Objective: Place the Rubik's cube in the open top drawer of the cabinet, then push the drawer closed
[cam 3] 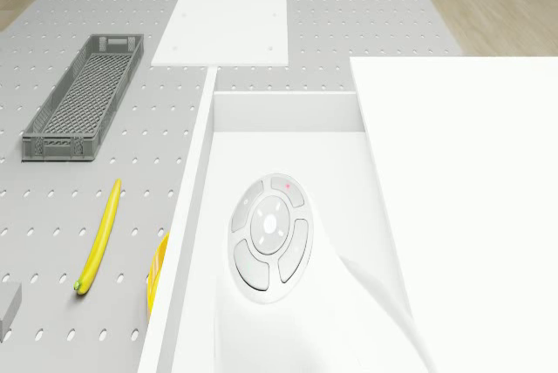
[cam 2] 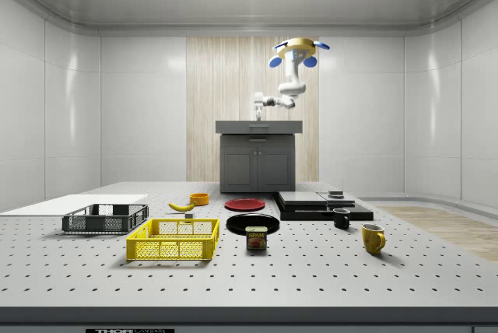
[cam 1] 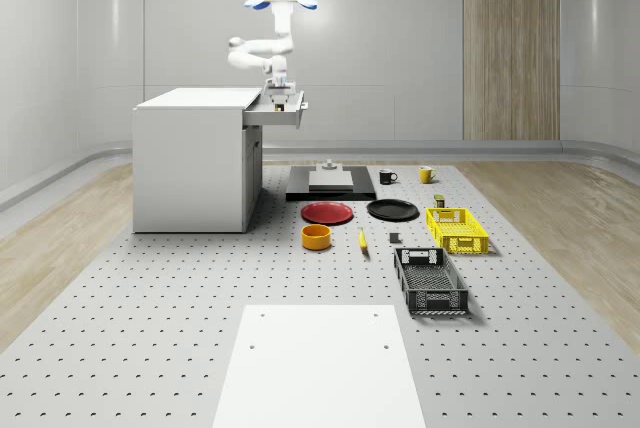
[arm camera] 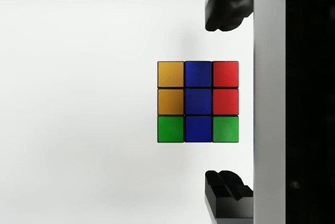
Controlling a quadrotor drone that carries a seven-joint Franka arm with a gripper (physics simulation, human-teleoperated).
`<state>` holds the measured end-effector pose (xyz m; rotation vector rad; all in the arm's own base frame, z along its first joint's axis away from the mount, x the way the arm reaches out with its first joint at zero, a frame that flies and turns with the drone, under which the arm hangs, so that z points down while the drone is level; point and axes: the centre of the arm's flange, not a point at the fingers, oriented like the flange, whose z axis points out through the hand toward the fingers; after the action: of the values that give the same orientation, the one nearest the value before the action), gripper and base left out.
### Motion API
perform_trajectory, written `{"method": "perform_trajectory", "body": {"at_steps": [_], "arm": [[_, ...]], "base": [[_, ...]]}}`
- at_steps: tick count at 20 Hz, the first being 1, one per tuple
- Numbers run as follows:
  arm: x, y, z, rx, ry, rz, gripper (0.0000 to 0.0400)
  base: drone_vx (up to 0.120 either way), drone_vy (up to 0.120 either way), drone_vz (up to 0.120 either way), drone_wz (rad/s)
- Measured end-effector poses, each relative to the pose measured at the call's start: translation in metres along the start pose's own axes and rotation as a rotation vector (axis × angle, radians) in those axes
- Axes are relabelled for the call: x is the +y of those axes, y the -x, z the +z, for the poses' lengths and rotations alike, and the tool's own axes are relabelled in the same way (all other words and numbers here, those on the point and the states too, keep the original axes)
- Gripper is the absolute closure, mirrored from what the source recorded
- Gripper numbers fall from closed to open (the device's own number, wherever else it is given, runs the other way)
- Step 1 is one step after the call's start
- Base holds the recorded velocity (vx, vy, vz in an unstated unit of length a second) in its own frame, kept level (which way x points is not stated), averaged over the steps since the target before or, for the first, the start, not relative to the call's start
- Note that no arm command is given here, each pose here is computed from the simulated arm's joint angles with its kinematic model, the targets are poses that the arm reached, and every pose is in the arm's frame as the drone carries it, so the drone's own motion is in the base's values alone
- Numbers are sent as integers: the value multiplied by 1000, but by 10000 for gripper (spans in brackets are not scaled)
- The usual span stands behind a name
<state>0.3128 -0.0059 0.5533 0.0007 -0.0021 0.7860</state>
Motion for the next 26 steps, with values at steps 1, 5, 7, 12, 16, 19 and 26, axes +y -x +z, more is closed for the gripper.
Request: {"method": "perform_trajectory", "body": {"at_steps": [1,5,7,12,16,19,26], "arm": [[0,0,-2,0,0,0,5],[0,0,-8,0,0,0,2],[0,0,-10,0,0,0,1],[0,0,-12,0,0,0,0],[0,0,-12,0,0,0,0],[0,0,-12,0,0,0,0],[0,0,-13,0,0,0,0]], "base": [[-120,120,120,0],[-120,120,120,0],[-120,120,120,0],[-104,120,80,0],[0,120,0,0],[0,120,0,0],[0,120,0,0]]}}
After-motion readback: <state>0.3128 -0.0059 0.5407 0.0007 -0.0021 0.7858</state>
